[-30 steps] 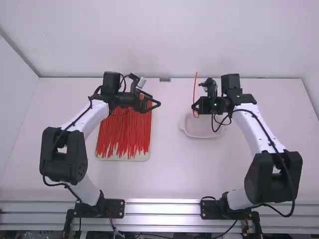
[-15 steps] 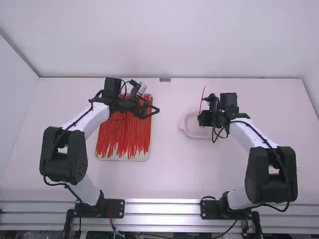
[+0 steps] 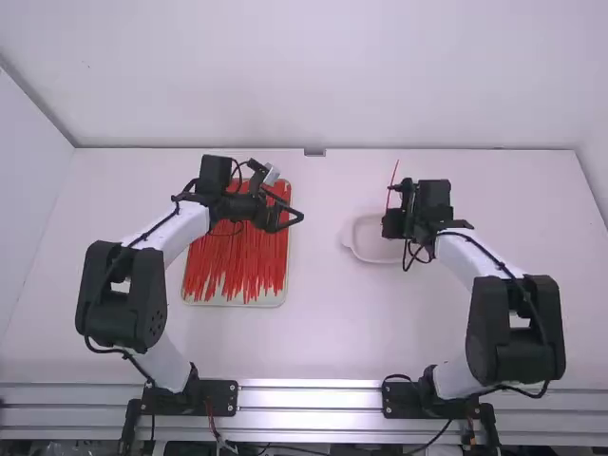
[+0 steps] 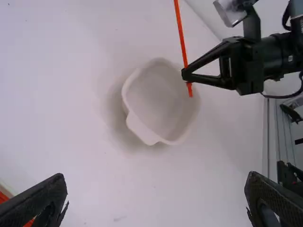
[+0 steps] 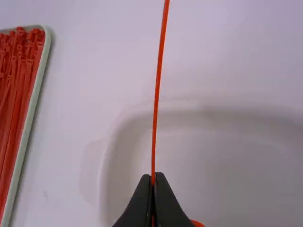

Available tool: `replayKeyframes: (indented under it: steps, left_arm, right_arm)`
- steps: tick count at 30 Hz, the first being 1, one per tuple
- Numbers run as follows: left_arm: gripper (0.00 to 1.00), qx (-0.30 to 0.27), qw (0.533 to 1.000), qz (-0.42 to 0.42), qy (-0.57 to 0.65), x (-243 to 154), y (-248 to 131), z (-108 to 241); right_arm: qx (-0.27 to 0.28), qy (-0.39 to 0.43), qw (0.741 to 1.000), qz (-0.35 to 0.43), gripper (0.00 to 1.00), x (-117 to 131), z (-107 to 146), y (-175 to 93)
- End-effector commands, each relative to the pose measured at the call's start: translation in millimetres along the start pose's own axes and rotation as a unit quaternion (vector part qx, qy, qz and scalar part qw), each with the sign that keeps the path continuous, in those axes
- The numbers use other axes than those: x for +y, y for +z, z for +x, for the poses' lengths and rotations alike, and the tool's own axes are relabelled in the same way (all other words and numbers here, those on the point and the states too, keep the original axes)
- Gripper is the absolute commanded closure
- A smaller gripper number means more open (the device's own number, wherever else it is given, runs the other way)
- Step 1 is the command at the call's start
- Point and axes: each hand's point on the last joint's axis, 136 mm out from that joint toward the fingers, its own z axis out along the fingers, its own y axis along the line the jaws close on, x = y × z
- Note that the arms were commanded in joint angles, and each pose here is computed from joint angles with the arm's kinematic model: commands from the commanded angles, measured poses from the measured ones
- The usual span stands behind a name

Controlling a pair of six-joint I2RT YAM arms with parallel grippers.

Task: Fasten the cable tie

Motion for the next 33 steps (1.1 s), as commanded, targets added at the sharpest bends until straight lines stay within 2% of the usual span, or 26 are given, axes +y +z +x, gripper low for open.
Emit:
replayKeyframes:
  steps: [1, 4, 13, 15, 16, 17, 19, 20, 22, 23, 28, 33]
  left_arm:
    - [0.01, 0.002, 1.0, 0.014, -0.002, -6, 3, 2]
    - [0.01, 0.002, 1.0, 0.015, -0.003, -6, 3, 2]
    - [0.01, -0.001, 1.0, 0.017, -0.005, -7, 3, 0]
    - [0.01, -0.002, 1.0, 0.014, -0.009, -6, 3, 0]
    - [0.01, -0.002, 1.0, 0.014, -0.007, -6, 3, 0]
    - [0.01, -0.002, 1.0, 0.013, -0.007, -5, 3, 0]
    - [0.01, -0.002, 1.0, 0.012, -0.007, -5, 3, 0]
    - [0.01, -0.002, 1.0, 0.012, -0.007, -5, 3, 0]
    - [0.01, -0.003, 1.0, 0.011, -0.006, -5, 2, -1]
    - [0.01, -0.003, 1.0, 0.011, -0.006, -5, 2, -1]
    - [0.01, -0.009, 1.0, 0.005, -0.009, -2, -5, -4]
    - [0.01, -0.018, 1.0, -0.011, -0.012, -7, -29, -11]
  right_arm:
    - [0.025, 0.009, 1.0, 0.004, 1.0, -6, 16, 16]
    - [0.034, 0.011, 0.999, 0.002, 1.0, -9, 21, 26]
    - [0.039, 0.013, 0.999, 0.005, 1.0, -11, 24, 27]
    - [0.042, 0.013, 0.999, 0.005, 0.76, -10, 26, 27]
    - [0.043, 0.014, 0.999, 0.005, 0.72, -11, 27, 27]
    - [0.048, 0.016, 0.999, 0.007, 0.61, -11, 29, 27]
    - [0.056, 0.021, 0.998, 0.008, 0.35, -12, 32, 26]
    - [0.058, 0.024, 0.998, 0.008, 0.29, -12, 33, 26]
    - [0.064, 0.033, 0.997, 0.009, 0.08, -12, 35, 25]
    - [0.067, 0.033, 0.997, 0.01, 0.02, -12, 35, 24]
    - [0.071, 0.034, 0.997, 0.01, 0.02, -6, 31, 14]
    - [0.055, 0.028, 0.998, 0.008, 0.02, 4, 21, -10]
